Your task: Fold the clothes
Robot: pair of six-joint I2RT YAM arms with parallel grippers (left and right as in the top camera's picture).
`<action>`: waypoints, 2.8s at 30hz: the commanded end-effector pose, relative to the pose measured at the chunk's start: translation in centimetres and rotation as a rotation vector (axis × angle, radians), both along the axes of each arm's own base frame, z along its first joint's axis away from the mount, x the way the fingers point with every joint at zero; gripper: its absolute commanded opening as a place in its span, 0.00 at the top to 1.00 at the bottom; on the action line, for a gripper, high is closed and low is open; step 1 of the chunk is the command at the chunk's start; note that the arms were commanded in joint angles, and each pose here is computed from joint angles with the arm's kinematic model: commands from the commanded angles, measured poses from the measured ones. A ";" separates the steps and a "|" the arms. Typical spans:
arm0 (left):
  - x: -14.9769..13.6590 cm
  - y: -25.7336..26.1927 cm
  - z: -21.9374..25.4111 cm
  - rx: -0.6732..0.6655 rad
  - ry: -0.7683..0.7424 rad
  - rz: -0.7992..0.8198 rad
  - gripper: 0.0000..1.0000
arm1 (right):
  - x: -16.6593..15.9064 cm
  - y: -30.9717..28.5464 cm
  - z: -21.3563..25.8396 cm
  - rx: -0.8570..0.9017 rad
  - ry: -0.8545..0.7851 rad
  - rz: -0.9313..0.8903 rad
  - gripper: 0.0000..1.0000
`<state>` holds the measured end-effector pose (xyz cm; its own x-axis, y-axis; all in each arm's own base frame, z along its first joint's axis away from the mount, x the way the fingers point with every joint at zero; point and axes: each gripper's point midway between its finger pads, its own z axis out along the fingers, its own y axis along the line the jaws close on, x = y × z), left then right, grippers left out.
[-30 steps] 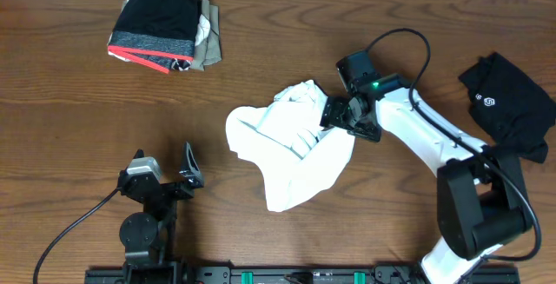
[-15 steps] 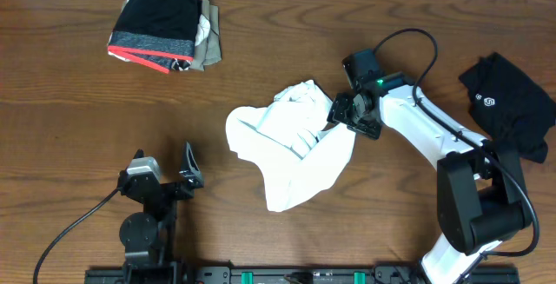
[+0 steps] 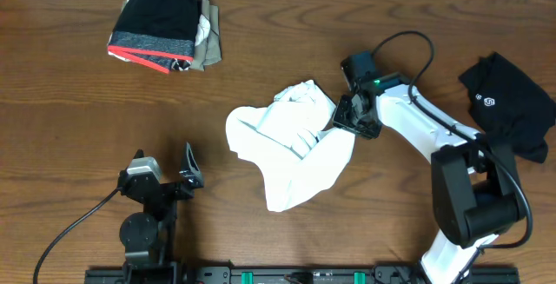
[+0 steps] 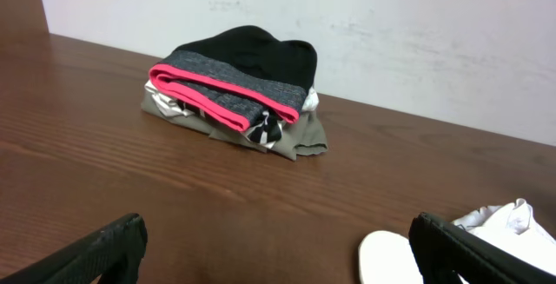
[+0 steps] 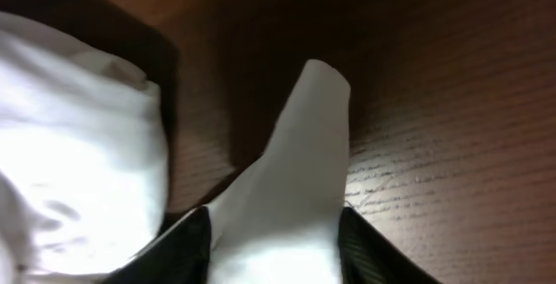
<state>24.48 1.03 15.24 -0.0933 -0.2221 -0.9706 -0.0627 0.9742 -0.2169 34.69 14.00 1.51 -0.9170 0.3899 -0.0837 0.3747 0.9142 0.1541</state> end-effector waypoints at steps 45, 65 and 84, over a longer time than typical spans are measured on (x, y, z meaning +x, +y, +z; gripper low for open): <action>-0.1 0.2 -1.5 0.012 0.047 0.007 0.02 | -16.3 -3.0 7.8 -0.485 0.188 0.035 0.93; -0.1 0.2 -1.5 0.012 0.048 0.007 0.02 | -13.5 -4.2 7.7 -0.475 0.126 -0.005 0.85; -0.2 -3.4 -1.0 -0.296 0.045 -0.163 0.02 | -13.1 -3.5 7.3 -0.425 0.134 0.086 0.01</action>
